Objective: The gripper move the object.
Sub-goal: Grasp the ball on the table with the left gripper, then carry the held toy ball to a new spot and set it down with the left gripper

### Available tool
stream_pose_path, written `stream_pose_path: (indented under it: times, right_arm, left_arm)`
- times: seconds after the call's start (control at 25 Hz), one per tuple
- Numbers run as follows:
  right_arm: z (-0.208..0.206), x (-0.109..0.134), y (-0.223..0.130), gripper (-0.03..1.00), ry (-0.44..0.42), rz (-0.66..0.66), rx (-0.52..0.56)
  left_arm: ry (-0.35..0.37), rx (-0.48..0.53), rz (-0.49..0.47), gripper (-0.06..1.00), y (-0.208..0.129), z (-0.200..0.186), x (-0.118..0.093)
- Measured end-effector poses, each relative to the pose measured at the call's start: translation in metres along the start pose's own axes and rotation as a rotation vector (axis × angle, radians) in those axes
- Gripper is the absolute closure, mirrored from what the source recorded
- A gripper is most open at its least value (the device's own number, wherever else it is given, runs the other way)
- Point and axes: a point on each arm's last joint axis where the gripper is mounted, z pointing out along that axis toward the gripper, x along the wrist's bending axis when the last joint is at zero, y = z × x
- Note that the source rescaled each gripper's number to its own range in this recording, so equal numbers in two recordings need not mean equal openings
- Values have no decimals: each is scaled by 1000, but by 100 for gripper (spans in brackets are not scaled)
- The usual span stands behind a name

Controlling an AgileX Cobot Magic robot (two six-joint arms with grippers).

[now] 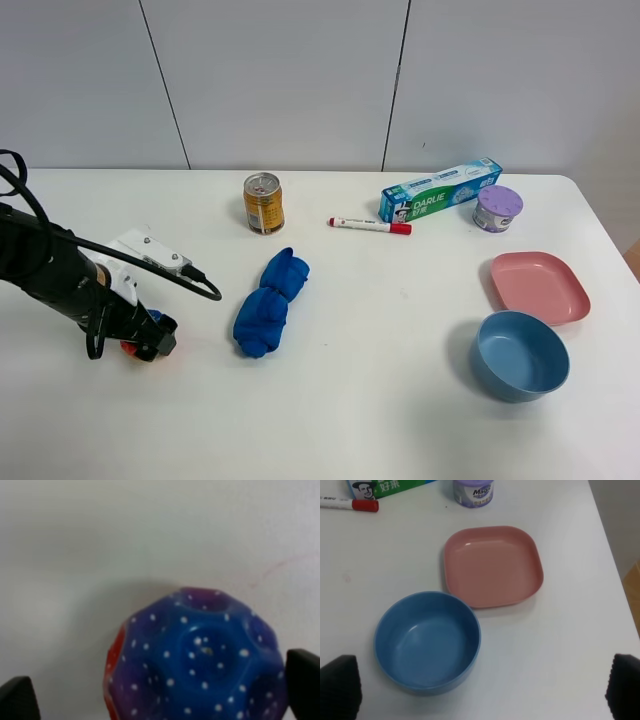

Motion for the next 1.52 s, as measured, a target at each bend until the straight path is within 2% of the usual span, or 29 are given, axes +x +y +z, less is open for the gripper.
stream_pose_path:
  times: [0.16, 0.64, 0.72, 0.76, 0.8, 0.84, 0.88, 1.08, 1.24, 1.36, 1.52]
  right_arm:
    - [0, 0, 0, -3, 0, 0, 0]
    - [0, 0, 0, -3, 0, 0, 0]
    - [0, 0, 0, -3, 0, 0, 0]
    - [0, 0, 0, -3, 0, 0, 0]
    - [0, 0, 0, -3, 0, 0, 0]
    - [0, 0, 0, -3, 0, 0, 0]
    - [0, 0, 0, -3, 0, 0, 0]
    - [0, 0, 0, -3, 0, 0, 0]
    - [0, 0, 0, -3, 0, 0, 0]
    - [0, 0, 0, -3, 0, 0, 0]
    - [0, 0, 0, -3, 0, 0, 0]
  left_arm:
    - [3, -30, 0, -6, 3, 3, 0]
    - [-8, -9, -23, -4, 2, 15, -1]
    - [-12, -10, -36, 11, 2, 15, -1]
    - [-14, -10, -46, 28, 2, 15, -1]
    - [-14, -10, -46, 50, 2, 15, -1]
    - [-16, -10, -53, 78, 2, 15, -2]
    - [-17, -10, -56, 94, 2, 15, -2]
    - [-19, -4, -63, 90, 1, 10, -2]
    - [-27, -65, -81, 90, 8, -24, -5]
    - [-47, -204, -87, 90, 30, -67, -12]
    - [-76, -402, -22, 90, 71, -119, -28]
